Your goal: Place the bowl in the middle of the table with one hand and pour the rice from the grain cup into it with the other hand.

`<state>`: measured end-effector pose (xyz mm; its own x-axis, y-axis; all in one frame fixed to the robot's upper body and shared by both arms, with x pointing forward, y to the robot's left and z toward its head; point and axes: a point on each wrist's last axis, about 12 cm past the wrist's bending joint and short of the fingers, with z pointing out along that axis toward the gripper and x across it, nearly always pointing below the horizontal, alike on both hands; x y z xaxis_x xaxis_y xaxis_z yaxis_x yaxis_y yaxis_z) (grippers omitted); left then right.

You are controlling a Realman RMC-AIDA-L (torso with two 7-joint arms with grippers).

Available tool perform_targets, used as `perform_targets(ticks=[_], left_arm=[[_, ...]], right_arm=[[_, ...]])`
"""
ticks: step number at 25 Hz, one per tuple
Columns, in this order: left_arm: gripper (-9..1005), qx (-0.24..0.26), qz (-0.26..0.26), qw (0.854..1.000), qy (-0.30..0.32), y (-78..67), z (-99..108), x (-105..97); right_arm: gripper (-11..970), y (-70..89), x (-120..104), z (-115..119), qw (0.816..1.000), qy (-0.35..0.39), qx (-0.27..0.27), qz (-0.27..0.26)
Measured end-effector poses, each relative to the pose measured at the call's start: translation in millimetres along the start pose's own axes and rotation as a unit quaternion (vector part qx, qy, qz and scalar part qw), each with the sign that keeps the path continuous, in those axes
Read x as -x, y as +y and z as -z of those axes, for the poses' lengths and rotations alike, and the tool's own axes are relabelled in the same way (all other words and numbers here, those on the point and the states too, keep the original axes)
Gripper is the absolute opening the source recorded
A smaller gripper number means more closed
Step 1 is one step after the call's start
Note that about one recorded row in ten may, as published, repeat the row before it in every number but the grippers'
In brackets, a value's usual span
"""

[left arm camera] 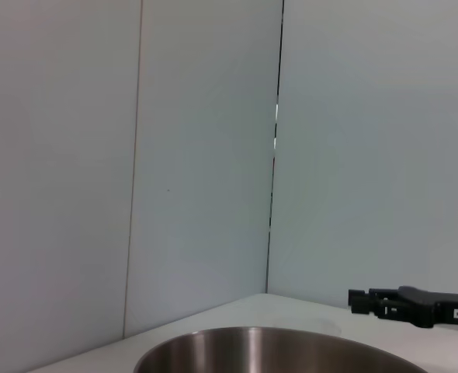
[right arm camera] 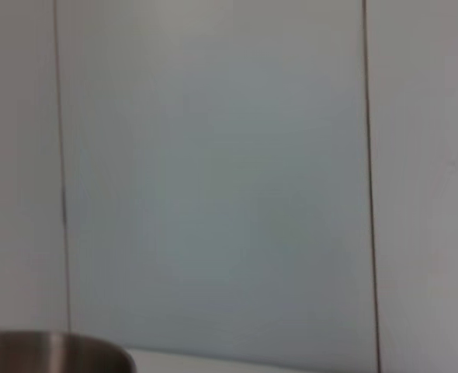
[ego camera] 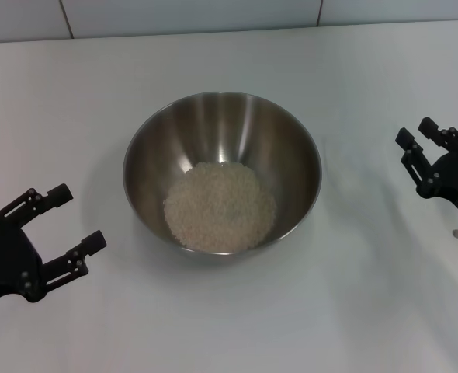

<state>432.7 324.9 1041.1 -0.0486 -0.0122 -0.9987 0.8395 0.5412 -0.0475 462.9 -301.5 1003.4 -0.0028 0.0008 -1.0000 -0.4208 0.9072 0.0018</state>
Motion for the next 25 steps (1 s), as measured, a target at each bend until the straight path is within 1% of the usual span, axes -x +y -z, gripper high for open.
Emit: perform_targets(ticks=[6,7,8,9,11,13,14,21,22,23,25], left_arm=[[810,-0.003,-0.001,1.0,0.003,0.2,0.9,0.1],[810,-0.006,-0.001,1.0,0.003,-0.1,0.8,0.3],[810,-0.01,-0.001,1.0,0.001,-0.5,0.3,0.9],[810,-0.01,-0.001,1.0,0.001,-0.5,0.3,0.9],[810,-0.014,-0.001,1.0,0.0,-0.9,-0.2,1.5],[810,-0.017,-0.001,1.0,-0.001,-1.2,0.1,2.0],[810,-0.017,-0.001,1.0,-0.001,-1.2,0.1,2.0],[810,-0.026,0.0,1.0,0.005,-2.7,0.0,1.1],[810,-0.029,0.0,1.0,0.005,-2.6,-0.7,1.1],[810,-0.031,0.0,1.0,0.006,-2.6,-1.1,1.1],[810,-0.032,0.0,0.999,0.007,-2.6,-1.5,1.1]], right_arm=[[411,-1.4,7.9,6.9,0.999,-0.026,0.025,-0.027],[414,-1.8,10.2,8.8,0.998,-0.03,0.038,-0.034],[418,-1.2,13.6,11.9,0.997,-0.036,0.064,-0.04],[422,-1.2,13.6,11.9,0.997,-0.036,0.064,-0.04],[429,-1.4,17.7,14.5,0.994,-0.038,0.097,-0.042],[436,-0.8,22.7,17.5,0.988,-0.037,0.143,-0.044],[440,-0.8,22.7,17.5,0.988,-0.037,0.143,-0.044],[465,-7.9,32.3,20.2,0.976,-0.022,0.214,-0.04],[468,-8.4,33.7,19.5,0.973,-0.018,0.227,-0.036],[472,-9.1,36.1,17.4,0.967,-0.006,0.253,-0.034],[520,-10.7,39.3,14.0,0.961,0.005,0.276,-0.036]])
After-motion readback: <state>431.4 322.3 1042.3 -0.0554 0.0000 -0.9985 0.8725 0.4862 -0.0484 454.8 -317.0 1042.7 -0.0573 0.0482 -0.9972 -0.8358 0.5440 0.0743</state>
